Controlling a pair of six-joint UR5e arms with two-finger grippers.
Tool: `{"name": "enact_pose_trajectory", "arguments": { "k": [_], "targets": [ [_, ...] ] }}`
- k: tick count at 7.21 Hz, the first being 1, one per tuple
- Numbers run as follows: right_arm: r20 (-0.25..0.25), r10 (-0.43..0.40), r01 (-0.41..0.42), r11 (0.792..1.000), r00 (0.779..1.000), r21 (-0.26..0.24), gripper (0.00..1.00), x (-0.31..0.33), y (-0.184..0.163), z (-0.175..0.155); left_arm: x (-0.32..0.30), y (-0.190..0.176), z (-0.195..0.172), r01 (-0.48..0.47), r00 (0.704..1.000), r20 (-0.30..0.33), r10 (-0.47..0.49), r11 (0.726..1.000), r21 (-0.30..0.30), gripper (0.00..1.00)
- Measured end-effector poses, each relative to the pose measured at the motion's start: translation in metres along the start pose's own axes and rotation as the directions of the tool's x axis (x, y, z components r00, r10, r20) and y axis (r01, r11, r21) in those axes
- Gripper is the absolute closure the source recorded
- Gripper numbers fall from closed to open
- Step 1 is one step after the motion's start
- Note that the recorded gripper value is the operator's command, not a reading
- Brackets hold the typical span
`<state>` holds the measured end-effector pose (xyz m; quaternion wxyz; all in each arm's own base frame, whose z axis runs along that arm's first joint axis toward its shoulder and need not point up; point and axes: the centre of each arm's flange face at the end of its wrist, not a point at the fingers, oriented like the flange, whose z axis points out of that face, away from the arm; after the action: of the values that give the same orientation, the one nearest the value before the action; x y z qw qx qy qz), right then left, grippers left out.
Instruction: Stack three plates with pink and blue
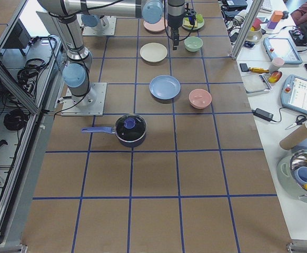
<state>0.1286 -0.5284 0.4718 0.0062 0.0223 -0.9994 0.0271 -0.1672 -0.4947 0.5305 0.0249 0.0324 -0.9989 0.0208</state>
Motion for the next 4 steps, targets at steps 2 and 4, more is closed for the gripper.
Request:
{"name": "enact_pose_trajectory", "arguments": {
  "k": [2, 4],
  "targets": [
    [0.0, 0.0, 0.0, 1.0, 1.0, 0.0, 0.0, 0.0001, 0.0, 0.0, -0.0002, 0.001, -0.0007, -0.002, 1.0, 0.001, 0.002, 1.0, 0.001, 0.0],
    [0.0, 0.0, 0.0, 1.0, 1.0, -0.001, 0.0, 0.0001, 0.0001, 0.0001, -0.0002, 0.0018, -0.0009, -0.003, 1.0, 0.001, 0.003, 1.0, 0.001, 0.0]
  ]
}}
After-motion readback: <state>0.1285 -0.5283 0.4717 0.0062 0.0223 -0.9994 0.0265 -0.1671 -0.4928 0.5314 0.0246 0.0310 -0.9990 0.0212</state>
